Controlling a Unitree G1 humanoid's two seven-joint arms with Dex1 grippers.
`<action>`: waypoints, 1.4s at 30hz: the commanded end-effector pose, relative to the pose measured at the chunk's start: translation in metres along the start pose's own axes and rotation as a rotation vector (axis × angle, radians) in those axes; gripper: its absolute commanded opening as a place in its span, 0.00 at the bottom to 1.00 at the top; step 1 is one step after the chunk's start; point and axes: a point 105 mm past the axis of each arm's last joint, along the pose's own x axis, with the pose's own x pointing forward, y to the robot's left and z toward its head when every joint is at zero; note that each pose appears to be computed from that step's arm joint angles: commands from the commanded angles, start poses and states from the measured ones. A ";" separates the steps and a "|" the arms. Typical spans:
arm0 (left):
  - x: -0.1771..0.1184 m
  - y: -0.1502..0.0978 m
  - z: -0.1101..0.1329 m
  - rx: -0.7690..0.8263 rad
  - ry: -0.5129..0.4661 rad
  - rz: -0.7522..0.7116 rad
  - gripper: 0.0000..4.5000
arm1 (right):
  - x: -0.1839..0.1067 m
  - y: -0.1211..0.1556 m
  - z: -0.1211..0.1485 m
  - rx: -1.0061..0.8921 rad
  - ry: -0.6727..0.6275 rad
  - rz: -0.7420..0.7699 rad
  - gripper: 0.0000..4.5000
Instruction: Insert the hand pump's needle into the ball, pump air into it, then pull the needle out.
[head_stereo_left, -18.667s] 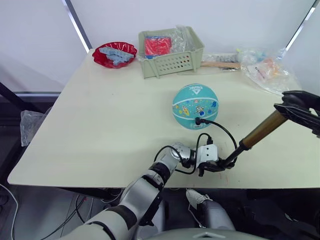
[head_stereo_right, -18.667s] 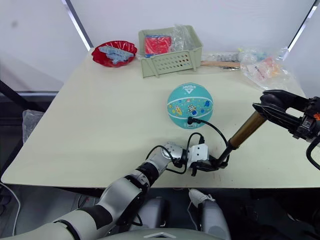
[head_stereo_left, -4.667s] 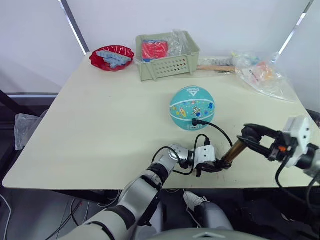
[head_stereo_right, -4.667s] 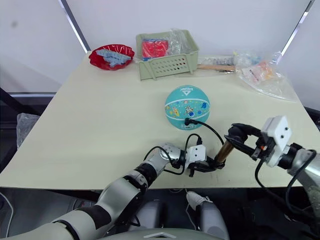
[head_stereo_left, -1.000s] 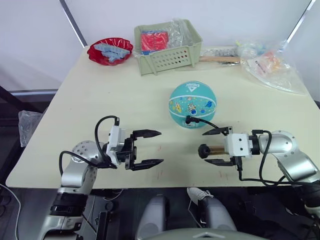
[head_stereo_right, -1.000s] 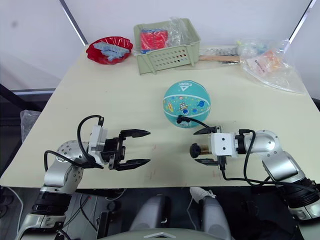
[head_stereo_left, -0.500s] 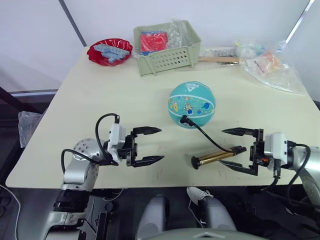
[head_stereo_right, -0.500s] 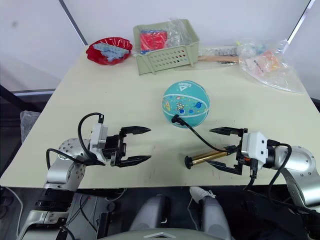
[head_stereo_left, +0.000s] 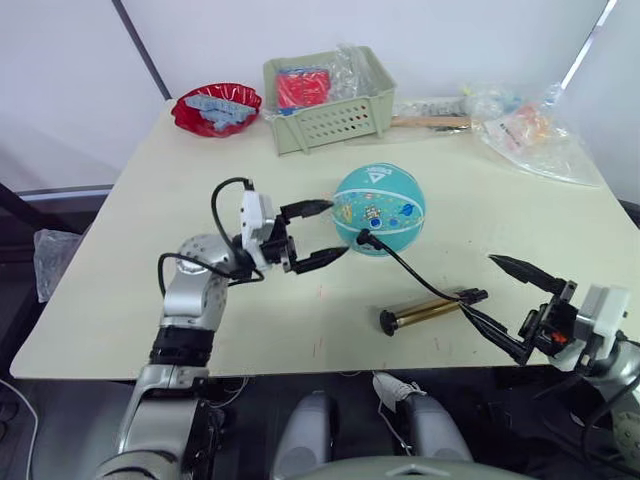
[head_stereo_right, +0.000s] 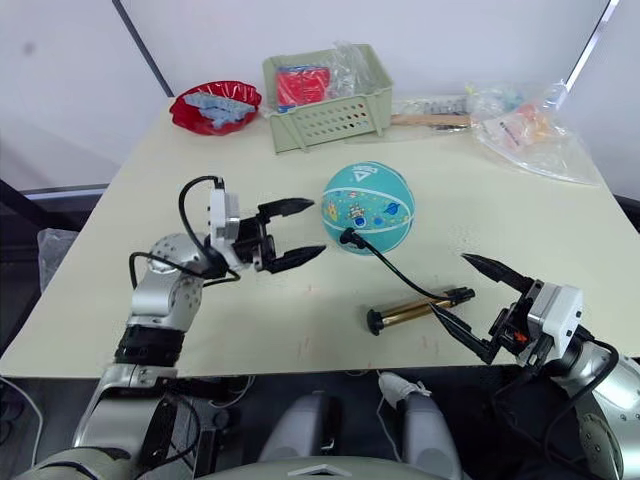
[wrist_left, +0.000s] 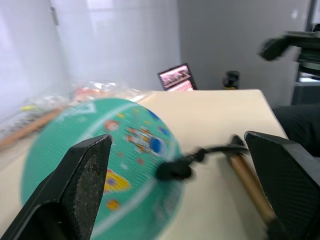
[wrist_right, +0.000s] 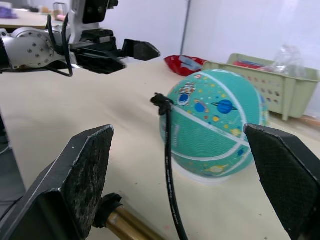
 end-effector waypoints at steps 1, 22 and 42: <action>0.012 0.015 0.008 0.032 -0.010 0.017 1.00 | 0.000 0.002 0.013 -0.041 -0.045 -0.010 0.97; 0.090 0.057 0.016 0.090 0.104 -0.032 1.00 | 0.001 0.008 0.013 -0.050 -0.065 -0.050 0.97; 0.101 0.043 -0.040 -0.082 0.218 0.067 1.00 | 0.010 0.007 0.014 -0.052 -0.059 -0.050 0.97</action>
